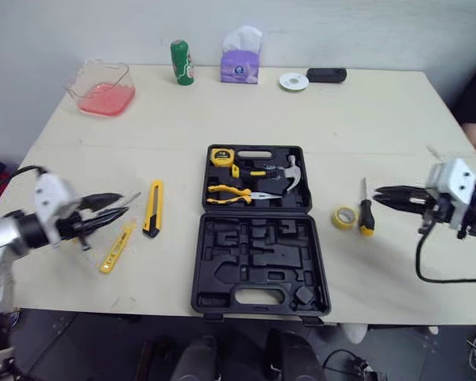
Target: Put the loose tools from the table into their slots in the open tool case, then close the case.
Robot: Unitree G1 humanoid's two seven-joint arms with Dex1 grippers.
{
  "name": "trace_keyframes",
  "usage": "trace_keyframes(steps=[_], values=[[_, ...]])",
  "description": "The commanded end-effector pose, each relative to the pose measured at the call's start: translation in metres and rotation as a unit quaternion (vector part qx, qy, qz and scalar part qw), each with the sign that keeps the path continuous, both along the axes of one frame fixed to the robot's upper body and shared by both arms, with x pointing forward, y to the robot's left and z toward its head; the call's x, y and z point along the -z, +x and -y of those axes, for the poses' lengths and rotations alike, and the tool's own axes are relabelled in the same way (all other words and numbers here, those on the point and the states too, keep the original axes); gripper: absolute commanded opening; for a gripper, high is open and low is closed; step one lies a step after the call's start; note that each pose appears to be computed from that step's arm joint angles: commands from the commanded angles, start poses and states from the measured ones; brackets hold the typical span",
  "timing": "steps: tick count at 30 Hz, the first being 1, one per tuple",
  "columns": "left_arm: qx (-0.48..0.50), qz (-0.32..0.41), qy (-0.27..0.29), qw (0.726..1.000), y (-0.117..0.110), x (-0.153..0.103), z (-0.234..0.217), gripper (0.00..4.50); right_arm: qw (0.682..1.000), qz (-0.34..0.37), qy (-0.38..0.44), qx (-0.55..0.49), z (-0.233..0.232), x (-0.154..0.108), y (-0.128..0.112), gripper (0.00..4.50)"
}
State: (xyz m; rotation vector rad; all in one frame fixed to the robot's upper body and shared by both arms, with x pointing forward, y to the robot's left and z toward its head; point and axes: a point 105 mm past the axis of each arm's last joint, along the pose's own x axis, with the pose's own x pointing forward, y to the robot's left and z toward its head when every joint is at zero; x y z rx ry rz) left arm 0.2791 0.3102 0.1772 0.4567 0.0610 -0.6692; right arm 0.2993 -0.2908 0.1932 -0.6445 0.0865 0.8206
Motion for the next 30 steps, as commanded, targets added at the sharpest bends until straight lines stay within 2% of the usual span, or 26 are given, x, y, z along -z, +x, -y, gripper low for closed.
trace_keyframes(steps=[1, 3, 4, 5, 10, 16, 20, 25, 30], values=[[-0.106, 0.035, -0.009, 0.994, -0.019, -0.011, -0.058, 3.29, 0.995, 0.063, 0.006, 0.080, 0.037, -0.019, -0.014, 2.53], [-0.151, 0.044, -0.018, 0.987, -0.030, -0.010, -0.080, 4.31, 0.990, 0.075, 0.009, 0.122, 0.057, -0.016, -0.021, 3.66], [-0.172, 0.049, -0.023, 0.984, -0.035, -0.011, -0.090, 4.50, 0.987, 0.071, 0.007, 0.146, 0.070, -0.011, -0.027, 4.15], [-0.185, 0.053, -0.026, 0.981, -0.039, -0.012, -0.096, 4.50, 0.985, 0.068, 0.005, 0.161, 0.078, -0.007, -0.030, 4.44], [-0.335, 0.067, -0.036, 0.939, -0.079, -0.010, -0.159, 4.50, 0.961, 0.090, -0.009, 0.263, 0.125, 0.007, -0.055, 4.44], [-0.399, 0.037, -0.036, 0.916, -0.109, 0.008, -0.185, 4.50, 0.939, 0.081, -0.005, 0.335, 0.160, 0.024, -0.076, 4.44], [-0.390, 0.061, -0.043, 0.918, -0.108, 0.002, -0.182, 4.50, 0.942, 0.060, -0.003, 0.330, 0.165, 0.034, -0.082, 4.44], [-0.369, 0.051, -0.047, 0.927, -0.106, 0.003, -0.176, 4.50, 0.947, 0.051, 0.016, 0.318, 0.160, 0.044, -0.081, 4.44], [-0.331, 0.045, -0.056, 0.941, -0.100, -0.001, -0.162, 4.50, 0.953, 0.054, 0.078, 0.287, 0.141, 0.040, -0.064, 4.44]])
